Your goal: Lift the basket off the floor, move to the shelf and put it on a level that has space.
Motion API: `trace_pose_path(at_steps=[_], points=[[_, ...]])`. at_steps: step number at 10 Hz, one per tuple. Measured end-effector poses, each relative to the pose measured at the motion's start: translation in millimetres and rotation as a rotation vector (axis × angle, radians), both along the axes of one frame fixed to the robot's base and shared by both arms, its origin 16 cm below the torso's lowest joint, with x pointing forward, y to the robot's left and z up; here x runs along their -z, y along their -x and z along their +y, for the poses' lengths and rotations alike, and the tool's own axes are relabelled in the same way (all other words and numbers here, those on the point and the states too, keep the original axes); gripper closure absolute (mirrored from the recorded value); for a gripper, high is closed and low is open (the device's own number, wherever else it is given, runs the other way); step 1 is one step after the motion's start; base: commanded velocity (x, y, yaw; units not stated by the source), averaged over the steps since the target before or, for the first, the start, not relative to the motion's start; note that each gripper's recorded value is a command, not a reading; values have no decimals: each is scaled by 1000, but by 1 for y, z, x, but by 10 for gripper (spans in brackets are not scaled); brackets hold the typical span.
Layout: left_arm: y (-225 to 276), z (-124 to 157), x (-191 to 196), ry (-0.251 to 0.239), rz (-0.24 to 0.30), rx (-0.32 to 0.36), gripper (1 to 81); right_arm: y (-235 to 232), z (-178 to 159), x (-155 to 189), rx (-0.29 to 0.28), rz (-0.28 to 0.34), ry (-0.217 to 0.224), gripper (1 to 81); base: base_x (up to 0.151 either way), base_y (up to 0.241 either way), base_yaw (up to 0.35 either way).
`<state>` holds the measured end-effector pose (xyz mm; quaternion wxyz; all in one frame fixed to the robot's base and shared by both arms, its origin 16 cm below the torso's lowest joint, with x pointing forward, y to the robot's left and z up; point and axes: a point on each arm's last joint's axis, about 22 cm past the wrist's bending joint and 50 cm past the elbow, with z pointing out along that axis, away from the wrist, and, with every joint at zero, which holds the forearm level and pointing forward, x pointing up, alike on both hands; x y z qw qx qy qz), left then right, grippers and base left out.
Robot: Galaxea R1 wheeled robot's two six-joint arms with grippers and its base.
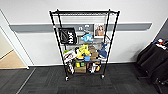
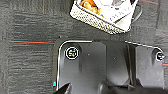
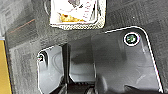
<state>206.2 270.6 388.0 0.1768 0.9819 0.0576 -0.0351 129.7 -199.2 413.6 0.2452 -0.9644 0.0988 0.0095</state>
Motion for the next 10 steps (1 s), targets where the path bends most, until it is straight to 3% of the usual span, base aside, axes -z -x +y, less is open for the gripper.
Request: trace_pose_path(at_steps=[7, 10], points=[[-45, -21, 48, 39, 73, -1, 10, -27, -1, 45, 20, 85, -1, 10, 0, 0, 0], [-84, -13, 61, 25, 43, 3, 10, -45, 1, 60, 25, 69, -3, 10, 0, 0, 0]])
